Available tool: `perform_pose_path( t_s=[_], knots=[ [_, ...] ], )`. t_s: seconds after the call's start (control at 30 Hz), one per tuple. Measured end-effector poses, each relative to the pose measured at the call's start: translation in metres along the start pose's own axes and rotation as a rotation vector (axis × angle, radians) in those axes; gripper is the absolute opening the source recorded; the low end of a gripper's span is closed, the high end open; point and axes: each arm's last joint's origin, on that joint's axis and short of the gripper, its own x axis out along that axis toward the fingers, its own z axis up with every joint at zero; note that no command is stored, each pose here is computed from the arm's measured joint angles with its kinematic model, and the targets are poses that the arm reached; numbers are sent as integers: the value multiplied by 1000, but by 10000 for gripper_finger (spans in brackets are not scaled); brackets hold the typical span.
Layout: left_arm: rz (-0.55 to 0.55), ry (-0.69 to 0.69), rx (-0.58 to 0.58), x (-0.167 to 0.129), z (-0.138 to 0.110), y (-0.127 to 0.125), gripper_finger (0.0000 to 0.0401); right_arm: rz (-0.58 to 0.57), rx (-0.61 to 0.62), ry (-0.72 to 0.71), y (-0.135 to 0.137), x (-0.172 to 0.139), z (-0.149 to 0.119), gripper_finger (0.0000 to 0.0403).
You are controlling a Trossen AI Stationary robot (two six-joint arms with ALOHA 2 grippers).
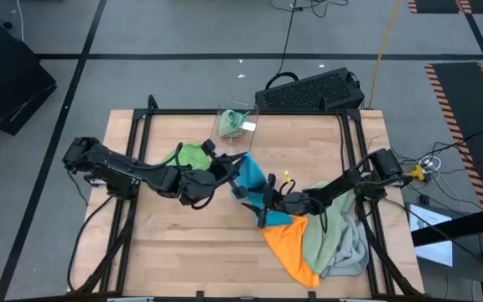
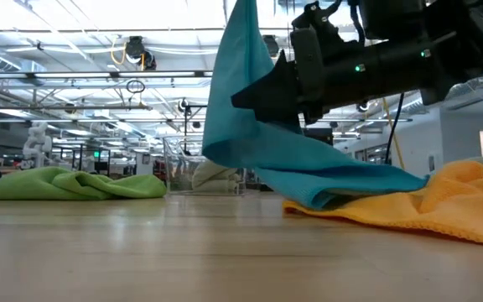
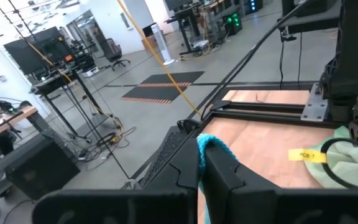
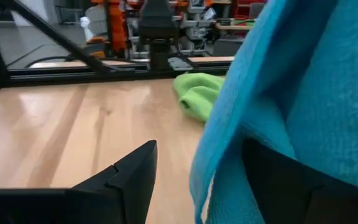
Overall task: Fold microfiber towels
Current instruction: Fold the blue towel
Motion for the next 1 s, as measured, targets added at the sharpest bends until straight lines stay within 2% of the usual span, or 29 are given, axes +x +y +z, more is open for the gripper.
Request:
perform_pose_path(
  t_s=[0.17, 0.57, 0.8, 1.0],
  knots=[
    [0, 2, 6, 0, 0, 0, 7, 5, -10, 3, 1, 1, 1, 198],
    [9, 29, 37, 0, -4, 0, 12, 44, -75, 65, 12, -6, -7, 10],
    [62, 89, 99, 0, -12, 2, 8, 54, -147, 122, 9, -14, 7, 9],
    [97, 100, 148, -3, -12, 6, 4, 103, -243, 163, -2, -40, 47, 4]
  ],
)
